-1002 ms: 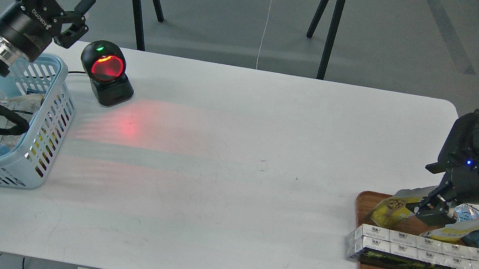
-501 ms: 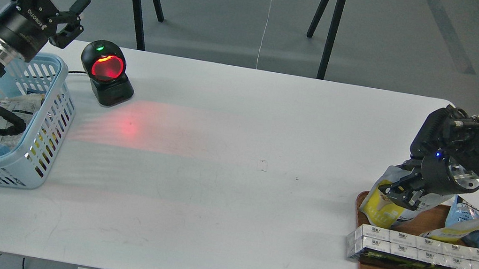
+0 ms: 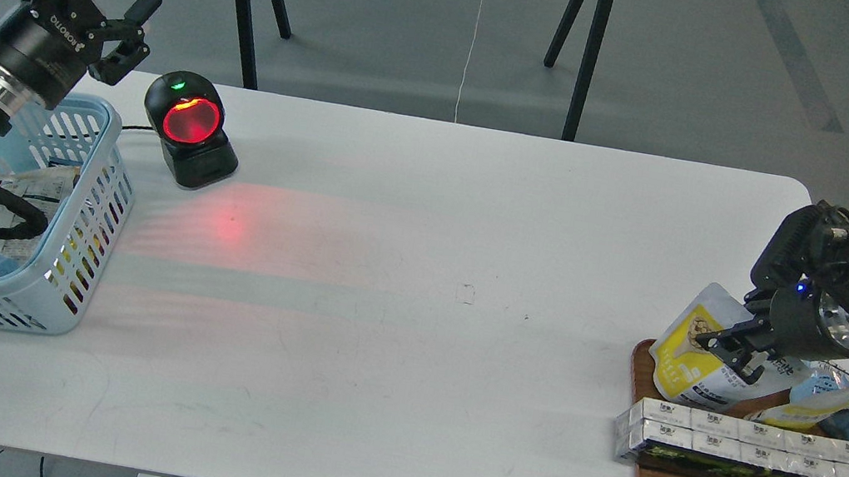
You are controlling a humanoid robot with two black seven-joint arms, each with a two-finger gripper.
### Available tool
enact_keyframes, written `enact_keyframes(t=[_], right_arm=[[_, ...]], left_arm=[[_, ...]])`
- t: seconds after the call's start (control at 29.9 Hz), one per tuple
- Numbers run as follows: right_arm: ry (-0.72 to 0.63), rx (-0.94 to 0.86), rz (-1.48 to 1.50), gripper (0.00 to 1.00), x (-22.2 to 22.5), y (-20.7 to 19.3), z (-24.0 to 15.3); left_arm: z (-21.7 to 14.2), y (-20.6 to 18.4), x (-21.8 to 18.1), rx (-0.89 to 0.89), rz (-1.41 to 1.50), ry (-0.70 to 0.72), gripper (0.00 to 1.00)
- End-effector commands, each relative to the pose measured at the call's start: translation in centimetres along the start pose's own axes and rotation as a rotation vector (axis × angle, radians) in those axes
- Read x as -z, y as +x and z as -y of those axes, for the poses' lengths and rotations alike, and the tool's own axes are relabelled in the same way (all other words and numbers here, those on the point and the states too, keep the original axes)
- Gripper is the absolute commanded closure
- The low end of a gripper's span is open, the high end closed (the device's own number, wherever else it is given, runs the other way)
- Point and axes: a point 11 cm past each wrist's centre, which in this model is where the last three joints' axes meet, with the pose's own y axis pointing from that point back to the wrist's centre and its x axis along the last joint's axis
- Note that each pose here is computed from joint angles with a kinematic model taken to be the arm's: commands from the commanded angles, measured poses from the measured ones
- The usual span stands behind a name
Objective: Scan snack and place in basket
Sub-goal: 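Lift the packet and carry it toward the table center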
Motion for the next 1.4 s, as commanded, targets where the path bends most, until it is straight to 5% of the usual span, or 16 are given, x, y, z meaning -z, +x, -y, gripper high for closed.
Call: enact_keyframes(t=[0.0,0.17,0.67,1.07,1.37], right_arm=[[0.0,0.001,0.001,0.92,0.0,-0.1,0.0],[-0.012,-0.008,0.007,0.99,-0.4,0.0,-0.4],[-0.057,-0.127,-0.002,1.0,-1.6,3.7,-2.4],[0.075,-0.333,-0.255,1.0,4.9,18.6,-0.6],[0.199,-0.389,-0.392,1.0,12.2,26.0,1.9]], left_arm=[[0.1,-0.1,0.0,0.001,-0.002,-0.002,0.0],[0.1,-0.1,-0.1,0.001,-0.001,-0.003,0.0],[0.2,-0.1,-0.1,0.003,0.0,-0.004,0.0],[0.1,0.2,-0.1,-0.005,0.003,-0.002,0.0],[0.1,0.3,-0.3,-0.007,0.005,-0.004,0.0]])
